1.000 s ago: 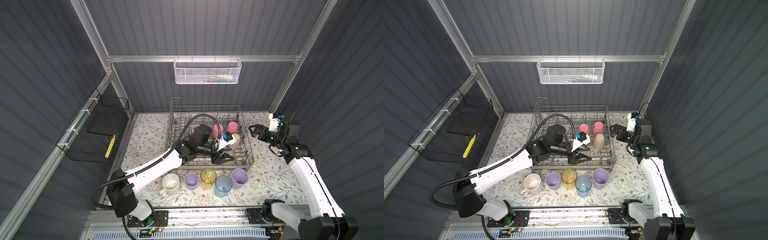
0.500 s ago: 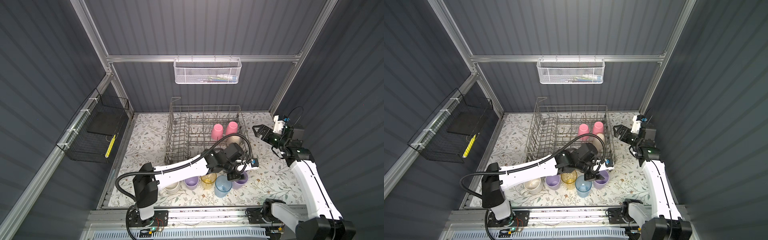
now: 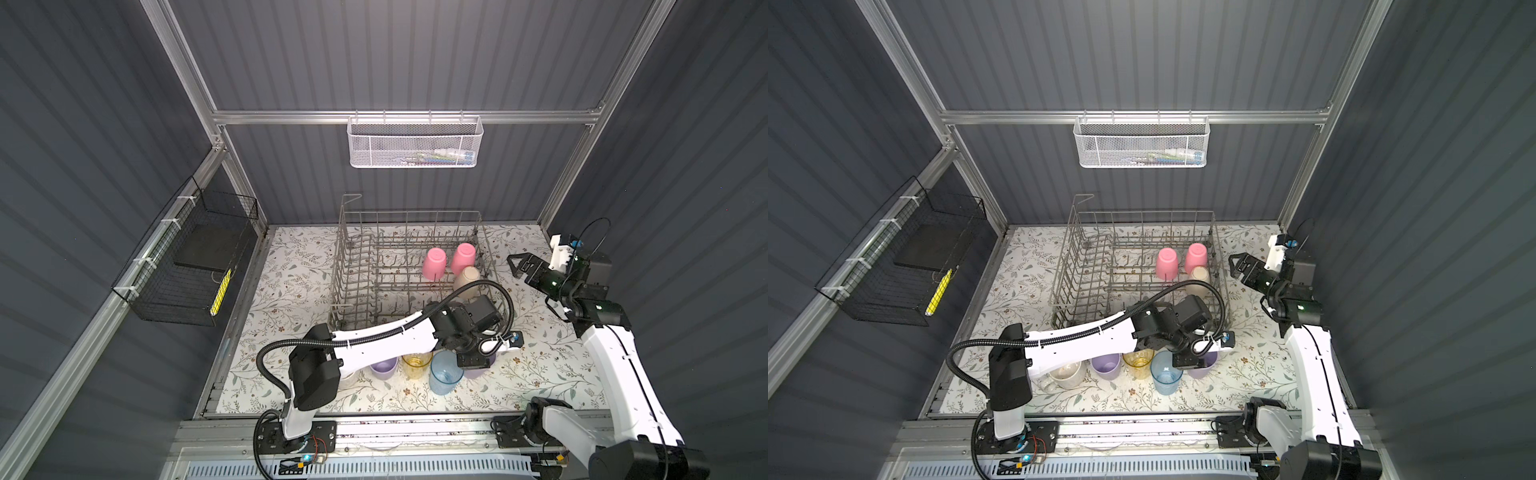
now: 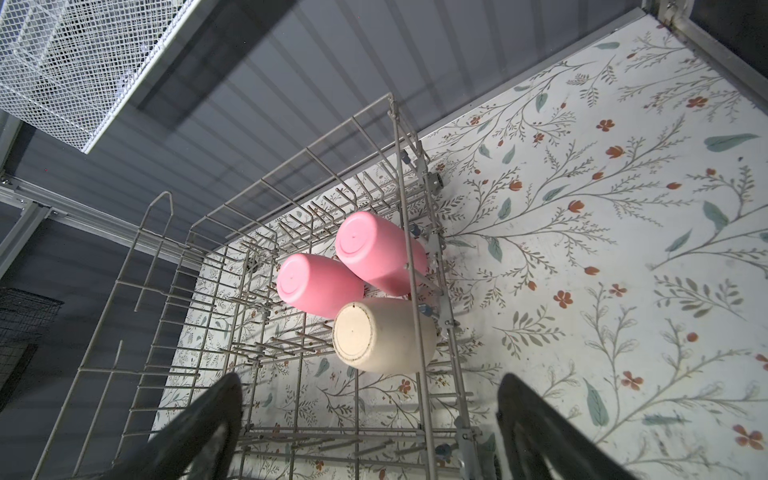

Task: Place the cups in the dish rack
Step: 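Lower the left gripper onto the purple cup rim and close it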

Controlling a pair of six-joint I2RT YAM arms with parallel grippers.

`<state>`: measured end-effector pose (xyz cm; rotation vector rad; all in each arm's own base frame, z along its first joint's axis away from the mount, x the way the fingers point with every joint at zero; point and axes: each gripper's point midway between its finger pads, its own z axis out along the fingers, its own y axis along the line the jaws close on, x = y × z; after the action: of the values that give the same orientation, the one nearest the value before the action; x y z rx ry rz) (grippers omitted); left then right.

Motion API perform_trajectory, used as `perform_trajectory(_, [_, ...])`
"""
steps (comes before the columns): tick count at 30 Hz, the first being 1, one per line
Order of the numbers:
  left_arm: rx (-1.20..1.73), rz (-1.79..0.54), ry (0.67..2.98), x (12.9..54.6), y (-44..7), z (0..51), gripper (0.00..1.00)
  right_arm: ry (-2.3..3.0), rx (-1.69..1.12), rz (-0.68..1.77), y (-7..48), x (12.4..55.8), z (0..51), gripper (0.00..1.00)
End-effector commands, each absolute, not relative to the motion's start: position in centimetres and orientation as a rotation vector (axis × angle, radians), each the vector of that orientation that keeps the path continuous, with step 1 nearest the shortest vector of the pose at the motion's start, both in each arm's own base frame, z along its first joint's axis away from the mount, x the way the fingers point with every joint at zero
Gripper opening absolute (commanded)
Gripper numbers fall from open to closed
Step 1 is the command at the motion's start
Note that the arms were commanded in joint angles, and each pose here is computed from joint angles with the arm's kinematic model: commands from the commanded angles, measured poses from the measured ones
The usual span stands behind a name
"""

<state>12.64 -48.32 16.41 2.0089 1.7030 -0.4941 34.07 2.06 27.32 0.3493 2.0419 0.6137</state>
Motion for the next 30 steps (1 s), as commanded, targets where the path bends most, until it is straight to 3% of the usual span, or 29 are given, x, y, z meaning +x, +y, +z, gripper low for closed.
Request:
perform_trajectory(1, [2.081, -0.458, 1.707, 11.9, -48.0, 15.8, 0.59, 2.024, 0.346, 0.628, 2.1, 34.0, 27.5, 0.95])
perform_trajectory(16, [2.167, -0.453, 1.728, 10.8, -48.3, 14.1, 0.58, 2.031, 0.351, 0.63, 1.9, 33.8, 27.0, 0.95])
perform_trajectory(25, [2.216, -0.412, 1.751, 10.5, -48.4, 12.7, 0.51, 2.034, 0.356, 0.642, 1.9, 34.0, 26.6, 0.96])
perform_trajectory(30, [2.228, -0.422, 1.748, 10.4, -48.6, 12.7, 0.43, 2.032, 0.359, 0.643, 1.8, 34.1, 26.7, 0.96])
